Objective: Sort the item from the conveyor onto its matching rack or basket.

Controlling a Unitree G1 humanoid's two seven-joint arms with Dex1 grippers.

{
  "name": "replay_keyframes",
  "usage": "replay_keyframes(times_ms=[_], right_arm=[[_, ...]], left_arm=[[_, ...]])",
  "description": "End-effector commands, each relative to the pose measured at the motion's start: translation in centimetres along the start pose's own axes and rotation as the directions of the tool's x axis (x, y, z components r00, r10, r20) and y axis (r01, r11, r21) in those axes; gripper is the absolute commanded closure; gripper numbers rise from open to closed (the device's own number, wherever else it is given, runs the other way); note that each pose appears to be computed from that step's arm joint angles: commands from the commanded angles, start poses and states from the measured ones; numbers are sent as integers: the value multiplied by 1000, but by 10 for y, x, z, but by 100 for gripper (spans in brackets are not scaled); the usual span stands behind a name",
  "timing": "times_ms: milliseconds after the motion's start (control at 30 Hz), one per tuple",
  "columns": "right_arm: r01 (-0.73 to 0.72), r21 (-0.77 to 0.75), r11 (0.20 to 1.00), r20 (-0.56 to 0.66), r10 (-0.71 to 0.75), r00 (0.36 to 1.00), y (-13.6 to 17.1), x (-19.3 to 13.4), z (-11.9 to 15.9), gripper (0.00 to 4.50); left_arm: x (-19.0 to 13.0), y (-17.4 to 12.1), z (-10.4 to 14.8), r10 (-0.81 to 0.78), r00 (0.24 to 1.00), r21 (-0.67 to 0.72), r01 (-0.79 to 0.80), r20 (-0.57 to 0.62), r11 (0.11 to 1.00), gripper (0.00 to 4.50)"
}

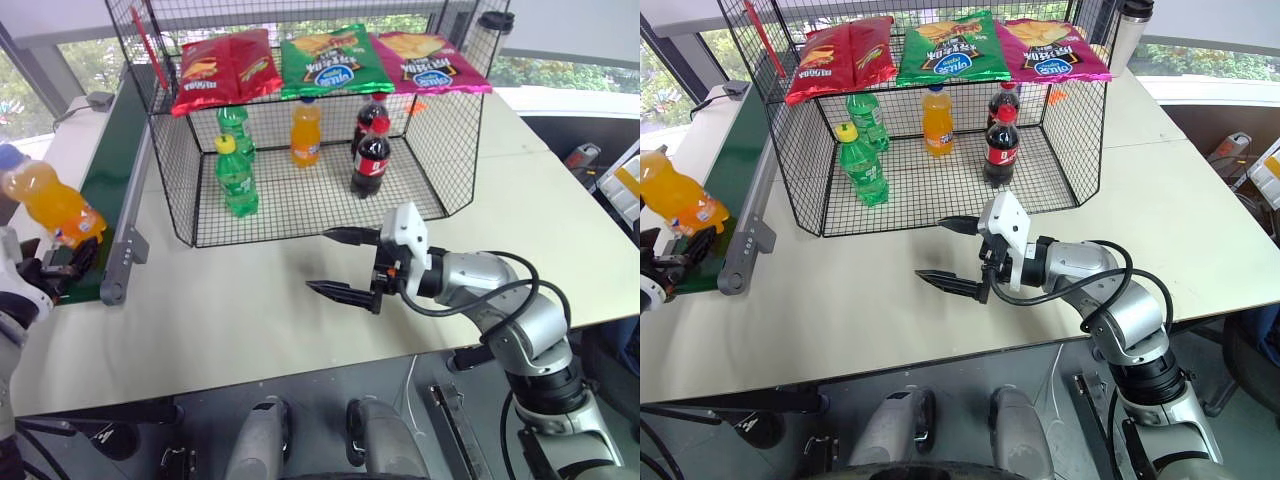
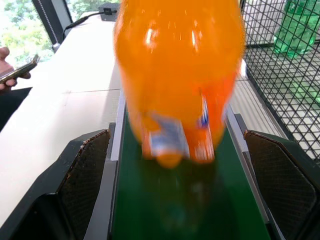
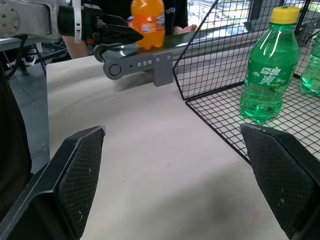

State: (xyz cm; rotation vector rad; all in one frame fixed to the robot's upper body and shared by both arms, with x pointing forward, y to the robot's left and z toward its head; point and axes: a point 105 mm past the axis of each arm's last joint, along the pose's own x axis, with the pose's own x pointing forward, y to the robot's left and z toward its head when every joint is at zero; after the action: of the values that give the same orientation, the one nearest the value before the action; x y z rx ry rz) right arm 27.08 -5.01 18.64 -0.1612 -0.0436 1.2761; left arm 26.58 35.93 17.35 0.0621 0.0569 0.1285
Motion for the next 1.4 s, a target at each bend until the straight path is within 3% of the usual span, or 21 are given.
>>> replay_keyframes(times_ms=[33, 133, 300, 567, 767, 900, 1133, 1267, 1400], right_arm=[[-3, -44, 999, 14, 3, 1000, 1, 0, 11, 4], [0, -45, 999, 10, 0, 1000, 0, 0, 11, 4], [10, -46, 999, 2, -10, 1000, -2, -2, 10, 0], [4, -39, 999, -4, -4, 1000, 0, -3, 10, 0], [-9, -34, 999, 6, 9, 1000, -1, -2, 15, 0], [-14, -29, 999, 0, 14, 1000, -3, -2, 19, 0], [-12, -42, 999, -10, 12, 1000, -4, 0, 26, 0], [-18, -43, 999, -15, 17, 1000, -3, 2, 27, 0], [-9, -44, 999, -12, 8, 1000, -5, 4, 28, 0]], left_arm=[[3, -1, 6, 12, 999, 19, -13, 34, 1000, 0], [6, -11, -5, -45, 999, 31, 45, -2, 999, 0], [-5, -29, -5, -188, 982, 22, 187, 11, 982, 154], [-5, -23, 26, -206, 975, -34, 210, 78, 977, 154], [-1, -45, 45, -348, 933, -34, 352, 93, 935, 154], [4, -85, 49, -551, 833, 15, 551, 43, 834, 154], [11, -134, 52, -728, 686, 71, 725, 13, 685, 154], [8, -174, 45, -839, 542, 90, 838, -32, 538, 154], [10, -201, 38, -893, 446, 109, 892, -55, 439, 154]])
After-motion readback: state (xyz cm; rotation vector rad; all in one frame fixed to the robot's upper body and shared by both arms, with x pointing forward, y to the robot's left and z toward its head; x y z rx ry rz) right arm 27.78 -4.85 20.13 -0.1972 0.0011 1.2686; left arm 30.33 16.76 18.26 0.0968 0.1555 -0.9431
